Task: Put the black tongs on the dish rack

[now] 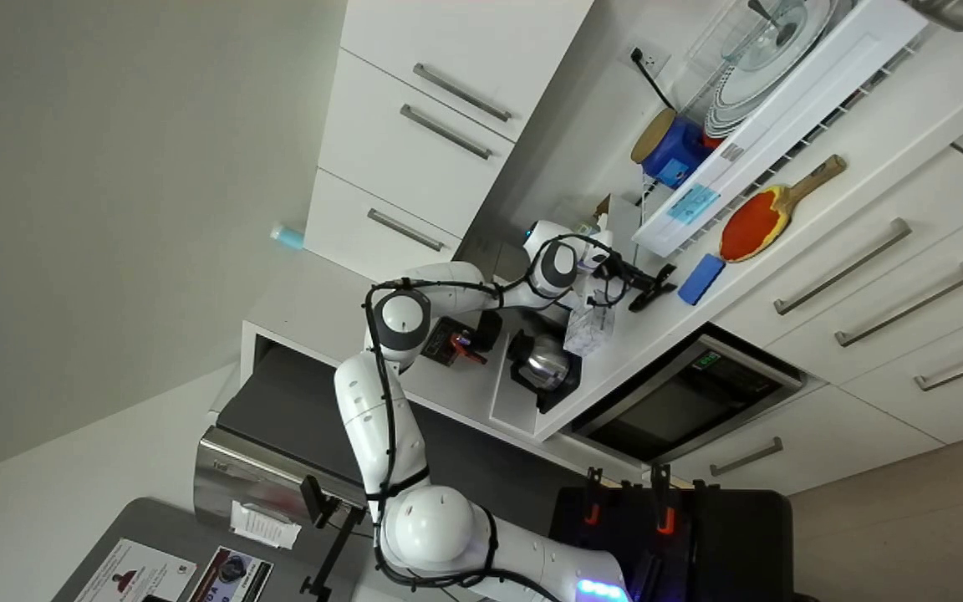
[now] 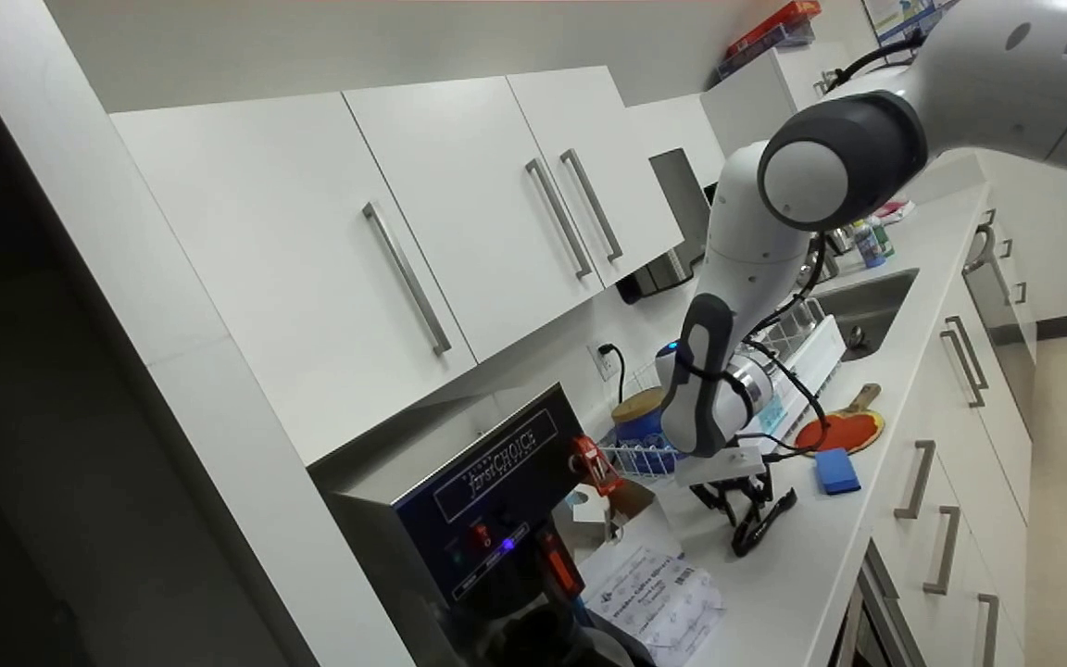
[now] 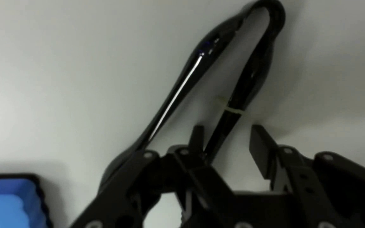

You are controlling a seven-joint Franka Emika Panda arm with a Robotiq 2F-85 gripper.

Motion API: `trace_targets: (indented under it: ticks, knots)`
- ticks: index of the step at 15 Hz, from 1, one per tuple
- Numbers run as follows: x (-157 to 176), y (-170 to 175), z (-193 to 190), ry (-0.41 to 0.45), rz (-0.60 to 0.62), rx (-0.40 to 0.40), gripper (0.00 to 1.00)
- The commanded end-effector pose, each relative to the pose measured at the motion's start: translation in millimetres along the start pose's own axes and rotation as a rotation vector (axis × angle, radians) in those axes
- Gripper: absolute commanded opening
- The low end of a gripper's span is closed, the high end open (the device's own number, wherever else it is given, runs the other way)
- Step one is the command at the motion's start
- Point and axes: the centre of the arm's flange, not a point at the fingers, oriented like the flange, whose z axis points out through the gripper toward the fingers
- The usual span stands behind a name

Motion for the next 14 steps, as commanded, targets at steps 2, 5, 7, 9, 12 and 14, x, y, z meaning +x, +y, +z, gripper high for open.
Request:
trace_targets:
  ticks: [2,5,7,9,12,14]
  knots:
    - [-10.9,-13.1,-16.7,0.02,0.028,-0.008,0.04]
    - [-21.5,-19.9,-40.6,0.032,0.035,-0.028,0.0]
    - [-25.1,-23.9,-68.2,0.056,0.039,-0.03,0.02]
    - [-22.0,-27.5,-102.4,0.099,0.047,-0.026,0.02]
    - [-0.4,-25.1,-153.8,0.183,0.063,-0.006,0.02]
    - [21.5,-21.4,-182.9,0.225,0.055,0.03,0.02]
